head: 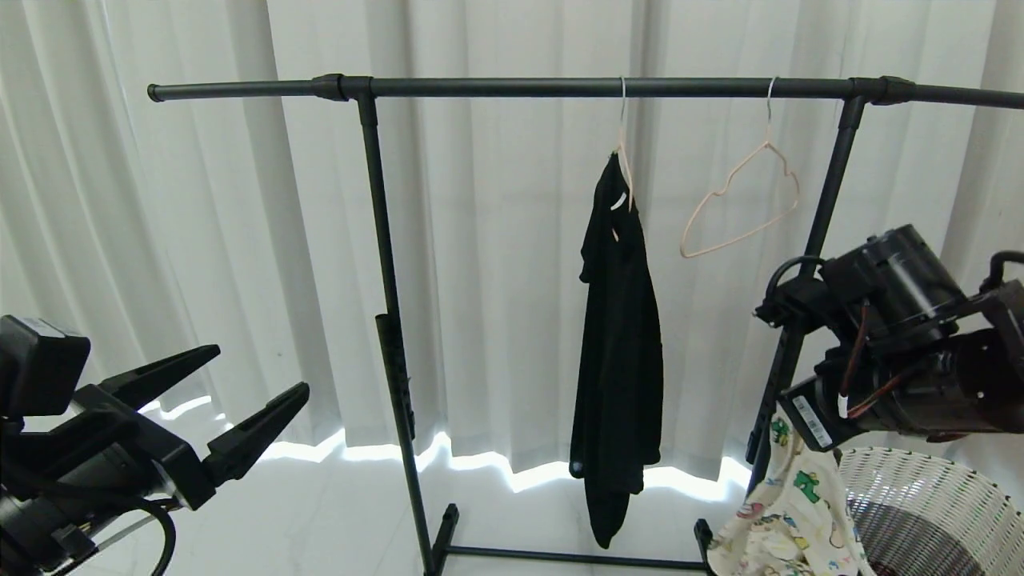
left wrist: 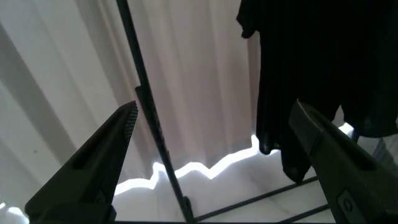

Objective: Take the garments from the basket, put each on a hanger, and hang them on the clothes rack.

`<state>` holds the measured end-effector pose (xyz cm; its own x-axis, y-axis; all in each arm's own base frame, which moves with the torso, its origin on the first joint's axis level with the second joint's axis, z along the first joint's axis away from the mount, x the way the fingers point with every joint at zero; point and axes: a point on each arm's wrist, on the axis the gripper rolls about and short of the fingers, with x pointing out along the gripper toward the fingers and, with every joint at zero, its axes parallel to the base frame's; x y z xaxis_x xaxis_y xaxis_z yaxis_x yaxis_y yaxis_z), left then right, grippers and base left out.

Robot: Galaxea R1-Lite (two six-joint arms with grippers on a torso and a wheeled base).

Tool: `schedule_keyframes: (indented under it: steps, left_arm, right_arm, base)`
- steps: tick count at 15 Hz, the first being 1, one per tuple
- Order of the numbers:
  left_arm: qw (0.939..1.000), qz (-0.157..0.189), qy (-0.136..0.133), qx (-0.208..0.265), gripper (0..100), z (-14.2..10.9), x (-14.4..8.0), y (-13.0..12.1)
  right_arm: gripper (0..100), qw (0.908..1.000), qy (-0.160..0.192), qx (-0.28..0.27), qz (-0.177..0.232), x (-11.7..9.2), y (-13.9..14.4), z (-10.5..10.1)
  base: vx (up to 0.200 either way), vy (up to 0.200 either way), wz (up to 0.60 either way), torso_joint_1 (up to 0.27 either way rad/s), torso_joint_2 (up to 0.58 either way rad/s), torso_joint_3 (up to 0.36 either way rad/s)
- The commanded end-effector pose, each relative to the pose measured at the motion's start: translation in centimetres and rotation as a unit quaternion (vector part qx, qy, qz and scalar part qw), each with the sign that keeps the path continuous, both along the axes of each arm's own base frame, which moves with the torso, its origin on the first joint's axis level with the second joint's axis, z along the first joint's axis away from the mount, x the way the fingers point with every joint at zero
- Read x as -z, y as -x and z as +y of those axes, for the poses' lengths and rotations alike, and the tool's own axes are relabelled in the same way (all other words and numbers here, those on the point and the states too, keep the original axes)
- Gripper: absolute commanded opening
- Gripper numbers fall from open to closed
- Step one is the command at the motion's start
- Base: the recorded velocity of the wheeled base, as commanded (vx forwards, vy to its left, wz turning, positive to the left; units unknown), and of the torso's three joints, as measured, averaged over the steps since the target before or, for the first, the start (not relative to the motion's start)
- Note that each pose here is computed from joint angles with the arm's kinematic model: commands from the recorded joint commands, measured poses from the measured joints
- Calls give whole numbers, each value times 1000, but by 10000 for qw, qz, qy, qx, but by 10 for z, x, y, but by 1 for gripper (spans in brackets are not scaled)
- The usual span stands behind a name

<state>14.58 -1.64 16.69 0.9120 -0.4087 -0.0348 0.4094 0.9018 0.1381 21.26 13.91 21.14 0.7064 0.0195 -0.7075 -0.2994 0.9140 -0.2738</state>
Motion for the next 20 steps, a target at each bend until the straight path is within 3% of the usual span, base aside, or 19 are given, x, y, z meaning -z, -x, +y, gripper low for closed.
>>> schedule_keyframes:
  steps: [1, 3, 7, 11, 12, 14, 15, 18, 20]
  left_arm:
    - [9992, -20, -18, 411, 100, -12, -3, -4]
    - [9965, -77, -32, 833, 100, -25, -5, -2]
    - [9825, -57, -242, 1845, 100, -56, 0, 4]
    - [9535, 2, -276, 3000, 100, -108, -5, 0]
    - [9494, 27, -266, 3131, 100, -117, -5, -2]
    - [9484, 305, -133, 3154, 100, -128, -2, -11]
    - [9510, 528, 26, 3047, 100, -130, 1, -14]
    - [9714, 1166, 293, 2045, 100, -133, 17, -28]
    - [9741, 1205, 260, 1897, 100, -133, 20, -28]
  right_arm:
    - [0, 9964, -567, -553, -294, -46, 25, 34]
    - [0, 9936, -725, -781, -362, -57, 33, 46]
    - [0, 9848, -1058, -1221, -639, -80, 40, 75]
    - [0, 9783, -1259, -1448, -782, -90, 32, 107]
    - [0, 9767, -1298, -1510, -797, -91, 32, 116]
    - [0, 9729, -1399, -1636, -846, -93, 31, 133]
    - [0, 9705, -1457, -1710, -880, -95, 32, 142]
    - [0, 9622, -1627, -1956, -971, -100, 37, 168]
    - [0, 9595, -1665, -2052, -979, -99, 40, 178]
  base:
    - [0, 0, 0, 0, 0, 0]
    - [0, 0, 0, 0, 0, 0]
    - [0, 0, 0, 0, 0, 0]
    - [0, 0, 0, 0, 0, 0]
    - [0, 0, 0, 0, 0, 0]
    - [0, 0, 0, 0, 0, 0]
    - [0, 0, 0, 0, 0, 0]
    - [0, 0, 0, 0, 0, 0]
    - [0, 0, 0, 0, 0, 0]
